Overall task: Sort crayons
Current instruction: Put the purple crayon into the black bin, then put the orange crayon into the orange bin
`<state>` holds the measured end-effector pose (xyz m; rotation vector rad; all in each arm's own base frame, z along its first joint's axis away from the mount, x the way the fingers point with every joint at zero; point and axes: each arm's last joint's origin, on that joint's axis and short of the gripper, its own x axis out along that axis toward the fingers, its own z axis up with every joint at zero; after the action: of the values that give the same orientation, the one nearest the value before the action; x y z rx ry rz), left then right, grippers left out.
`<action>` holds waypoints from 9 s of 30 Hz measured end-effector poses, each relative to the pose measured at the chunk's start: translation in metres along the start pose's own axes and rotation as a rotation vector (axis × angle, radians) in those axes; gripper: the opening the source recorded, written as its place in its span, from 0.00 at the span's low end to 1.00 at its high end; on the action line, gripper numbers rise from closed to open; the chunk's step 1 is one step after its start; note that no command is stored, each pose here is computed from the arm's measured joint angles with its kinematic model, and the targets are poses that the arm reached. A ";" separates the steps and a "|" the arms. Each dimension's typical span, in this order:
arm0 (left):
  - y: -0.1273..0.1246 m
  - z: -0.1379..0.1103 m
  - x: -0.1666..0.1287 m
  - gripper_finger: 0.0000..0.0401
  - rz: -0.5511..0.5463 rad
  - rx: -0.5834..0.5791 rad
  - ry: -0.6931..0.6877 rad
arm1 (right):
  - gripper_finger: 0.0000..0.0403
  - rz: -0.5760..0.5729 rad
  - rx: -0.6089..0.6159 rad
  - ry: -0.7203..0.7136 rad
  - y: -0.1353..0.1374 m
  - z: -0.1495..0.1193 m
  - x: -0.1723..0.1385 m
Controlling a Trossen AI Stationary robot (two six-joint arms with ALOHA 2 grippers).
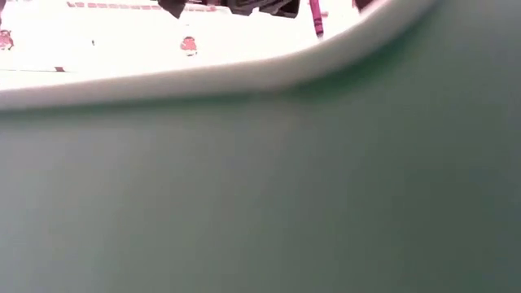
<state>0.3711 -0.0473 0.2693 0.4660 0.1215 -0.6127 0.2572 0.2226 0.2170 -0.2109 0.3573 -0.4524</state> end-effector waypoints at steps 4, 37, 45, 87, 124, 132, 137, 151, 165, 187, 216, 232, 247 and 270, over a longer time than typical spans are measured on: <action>-0.009 0.001 0.004 0.00 -0.001 0.021 0.007 | 0.42 0.036 -0.010 -0.004 -0.001 0.012 0.013; -0.023 0.006 0.010 0.01 -0.013 0.092 0.031 | 0.01 0.217 -0.117 0.003 -0.004 0.026 0.038; -0.022 0.002 0.010 0.11 0.024 0.100 0.091 | 0.00 0.215 -0.163 0.061 -0.010 0.020 0.046; -0.089 -0.043 0.009 0.38 -0.114 -0.124 0.080 | 0.00 0.389 -1.041 1.284 -0.155 -0.056 -0.012; -0.078 -0.044 -0.001 0.38 0.471 0.012 0.433 | 0.38 0.056 -0.431 1.101 -0.161 -0.007 0.018; -0.015 -0.034 -0.058 0.38 0.863 0.132 0.589 | 0.37 0.246 0.002 0.810 -0.124 0.021 0.031; 0.029 -0.038 -0.112 0.38 1.074 0.082 0.636 | 0.37 0.386 0.033 0.627 -0.100 0.025 0.032; 0.085 -0.118 -0.238 0.38 1.428 -0.295 0.912 | 0.37 0.515 0.073 0.473 -0.070 -0.005 0.026; 0.076 -0.194 -0.276 0.38 1.528 -0.861 1.040 | 0.37 0.487 0.005 0.523 -0.050 -0.030 0.038; 0.075 -0.213 -0.281 0.38 1.588 -1.402 0.759 | 0.37 0.524 -0.015 0.510 -0.041 -0.033 0.041; 0.067 -0.248 -0.256 0.38 1.655 -1.620 0.767 | 0.37 0.537 -0.073 0.460 -0.032 -0.034 0.026; 0.061 -0.248 -0.253 0.25 1.601 -1.692 0.788 | 0.37 0.532 -0.062 0.453 -0.032 -0.033 0.027; 0.057 -0.243 -0.242 0.01 1.489 -1.711 0.830 | 0.37 0.543 -0.045 0.430 -0.031 -0.031 0.027; 0.035 -0.108 -0.156 0.00 0.950 -1.327 0.609 | 0.37 0.542 -0.041 0.434 -0.031 -0.031 0.027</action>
<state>0.2671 0.1087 0.2252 -0.6099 0.7720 0.6112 0.2564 0.1790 0.1895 -0.0467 0.8232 0.0523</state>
